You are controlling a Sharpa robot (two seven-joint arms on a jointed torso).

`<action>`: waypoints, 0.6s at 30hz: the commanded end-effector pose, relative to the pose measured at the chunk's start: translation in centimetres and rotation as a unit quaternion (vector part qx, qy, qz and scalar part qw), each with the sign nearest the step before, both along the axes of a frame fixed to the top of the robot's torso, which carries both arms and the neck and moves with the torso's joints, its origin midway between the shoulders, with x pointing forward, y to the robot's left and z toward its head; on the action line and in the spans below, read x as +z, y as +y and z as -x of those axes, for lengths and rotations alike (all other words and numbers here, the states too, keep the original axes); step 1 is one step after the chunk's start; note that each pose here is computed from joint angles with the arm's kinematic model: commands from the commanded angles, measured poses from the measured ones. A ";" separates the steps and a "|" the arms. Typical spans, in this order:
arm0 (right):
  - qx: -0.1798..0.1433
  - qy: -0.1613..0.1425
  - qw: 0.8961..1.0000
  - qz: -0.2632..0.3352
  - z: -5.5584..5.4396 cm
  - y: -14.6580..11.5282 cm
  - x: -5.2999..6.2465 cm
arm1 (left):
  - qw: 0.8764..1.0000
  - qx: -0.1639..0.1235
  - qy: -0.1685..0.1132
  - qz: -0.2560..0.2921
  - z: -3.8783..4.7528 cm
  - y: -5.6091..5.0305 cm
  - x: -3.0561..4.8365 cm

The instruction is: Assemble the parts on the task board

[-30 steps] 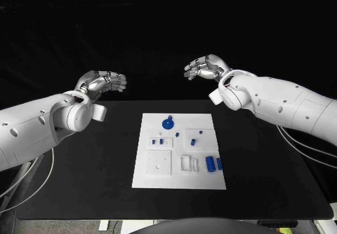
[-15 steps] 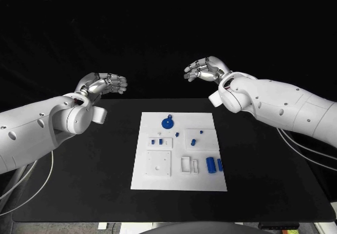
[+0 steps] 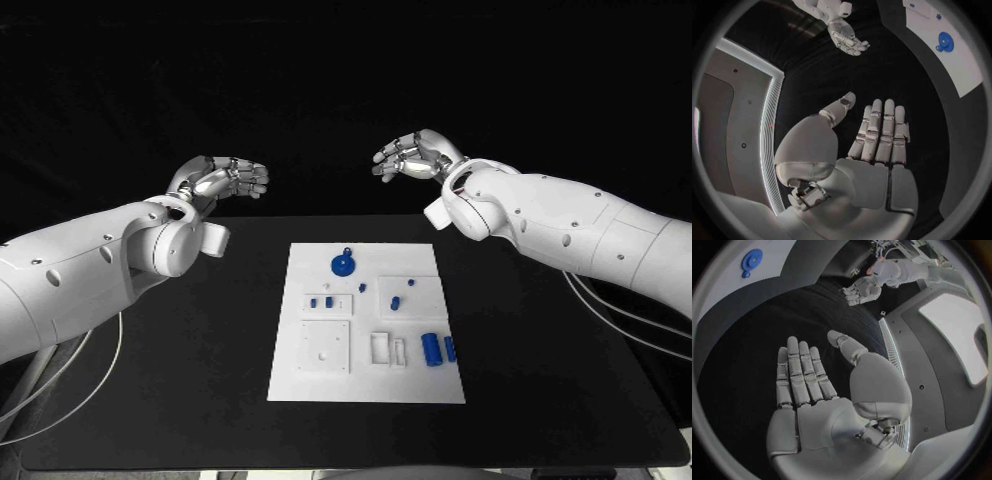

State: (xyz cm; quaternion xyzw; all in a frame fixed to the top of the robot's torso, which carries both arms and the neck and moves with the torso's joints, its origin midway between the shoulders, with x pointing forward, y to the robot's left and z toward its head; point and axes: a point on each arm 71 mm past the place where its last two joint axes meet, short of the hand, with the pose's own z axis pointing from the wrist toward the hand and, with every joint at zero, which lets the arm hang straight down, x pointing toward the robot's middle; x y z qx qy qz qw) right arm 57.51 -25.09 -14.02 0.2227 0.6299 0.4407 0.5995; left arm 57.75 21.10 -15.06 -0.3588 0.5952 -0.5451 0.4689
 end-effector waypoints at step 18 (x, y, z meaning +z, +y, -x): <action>0.077 -0.092 0.923 0.366 0.7 4.8 -1.3 | 1.000 -0.011 0.006 0.000 0.04 -0.5 -0.66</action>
